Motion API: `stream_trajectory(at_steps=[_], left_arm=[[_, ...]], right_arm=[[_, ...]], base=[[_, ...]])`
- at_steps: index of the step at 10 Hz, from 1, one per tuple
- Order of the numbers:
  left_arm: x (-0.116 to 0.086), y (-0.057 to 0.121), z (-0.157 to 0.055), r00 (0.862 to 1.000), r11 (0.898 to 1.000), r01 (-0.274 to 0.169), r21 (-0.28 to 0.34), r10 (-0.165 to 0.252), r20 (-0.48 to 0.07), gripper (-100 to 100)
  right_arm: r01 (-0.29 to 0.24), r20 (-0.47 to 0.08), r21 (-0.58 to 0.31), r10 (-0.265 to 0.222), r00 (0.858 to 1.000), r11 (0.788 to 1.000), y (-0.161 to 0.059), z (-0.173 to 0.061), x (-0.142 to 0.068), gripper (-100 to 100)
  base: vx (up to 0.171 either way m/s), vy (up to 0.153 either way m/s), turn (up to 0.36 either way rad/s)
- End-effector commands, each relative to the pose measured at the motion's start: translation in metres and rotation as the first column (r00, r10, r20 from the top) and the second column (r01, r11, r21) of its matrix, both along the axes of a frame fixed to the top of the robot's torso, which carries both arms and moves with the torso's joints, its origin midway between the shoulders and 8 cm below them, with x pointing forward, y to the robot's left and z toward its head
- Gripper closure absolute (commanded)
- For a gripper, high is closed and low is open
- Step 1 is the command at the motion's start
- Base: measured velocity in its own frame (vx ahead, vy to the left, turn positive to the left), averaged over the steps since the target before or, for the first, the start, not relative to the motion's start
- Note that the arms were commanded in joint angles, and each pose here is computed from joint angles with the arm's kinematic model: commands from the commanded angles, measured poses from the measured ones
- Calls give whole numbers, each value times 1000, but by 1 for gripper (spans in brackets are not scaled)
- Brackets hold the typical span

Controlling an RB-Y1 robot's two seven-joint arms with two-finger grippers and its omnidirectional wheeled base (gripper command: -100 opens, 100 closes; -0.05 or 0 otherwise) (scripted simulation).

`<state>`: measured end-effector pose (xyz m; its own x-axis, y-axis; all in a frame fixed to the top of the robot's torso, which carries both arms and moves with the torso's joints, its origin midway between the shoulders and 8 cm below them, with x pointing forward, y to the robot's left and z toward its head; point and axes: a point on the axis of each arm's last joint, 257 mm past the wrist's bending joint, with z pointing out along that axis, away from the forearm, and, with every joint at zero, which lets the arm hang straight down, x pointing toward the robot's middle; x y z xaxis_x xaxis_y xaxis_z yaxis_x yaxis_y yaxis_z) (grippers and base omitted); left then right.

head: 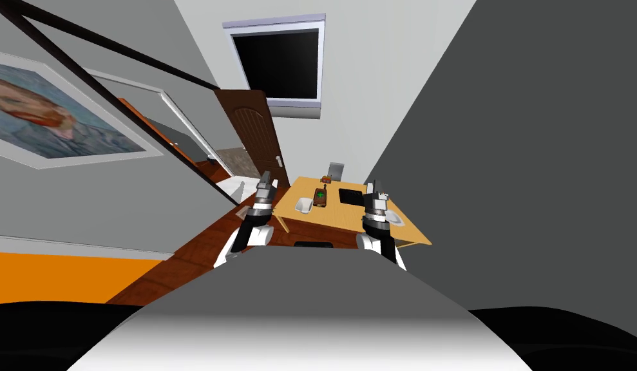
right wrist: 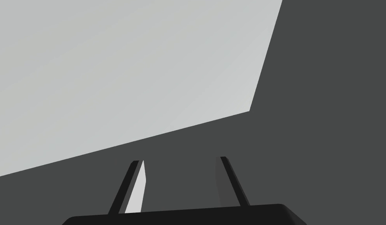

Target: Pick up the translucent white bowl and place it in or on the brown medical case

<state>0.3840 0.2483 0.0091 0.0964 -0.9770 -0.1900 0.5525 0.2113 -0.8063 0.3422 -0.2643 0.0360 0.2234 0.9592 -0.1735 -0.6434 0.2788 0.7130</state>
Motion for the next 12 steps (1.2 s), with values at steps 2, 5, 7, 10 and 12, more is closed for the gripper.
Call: stream_trajectory(at_steps=[2, 5, 7, 10, 12], left_arm=[[14, 0, -19, 997, 1000, -3, 9, 4, -79, -100], [27, 2, -39, 988, 1000, -10, 14, 12, -156, -100], [36, 3, -55, 977, 1000, -15, 19, 18, -211, -100], [47, 6, -75, 959, 999, -23, 23, 29, -281, -100], [56, 8, -94, 938, 999, -32, 28, 39, -344, -100]], right_arm=[[0, 0, 0, 0, 1000, 1000, 0, 0, 0, 0], [0, 0, 0, 0, 1000, 1000, 0, 0, 0, 0], [0, 0, 0, 0, 1000, 1000, 0, 0, 0, 0], [0, 0, 0, 0, 1000, 1000, 0, 0, 0, 0], [0, 0, 0, 0, 1000, 1000, 0, 0, 0, 0]], base=[[-15, -14, -56], [-14, -13, -42], [-12, -16, -53], [-5, -11, -32], [-12, -19, -49]])
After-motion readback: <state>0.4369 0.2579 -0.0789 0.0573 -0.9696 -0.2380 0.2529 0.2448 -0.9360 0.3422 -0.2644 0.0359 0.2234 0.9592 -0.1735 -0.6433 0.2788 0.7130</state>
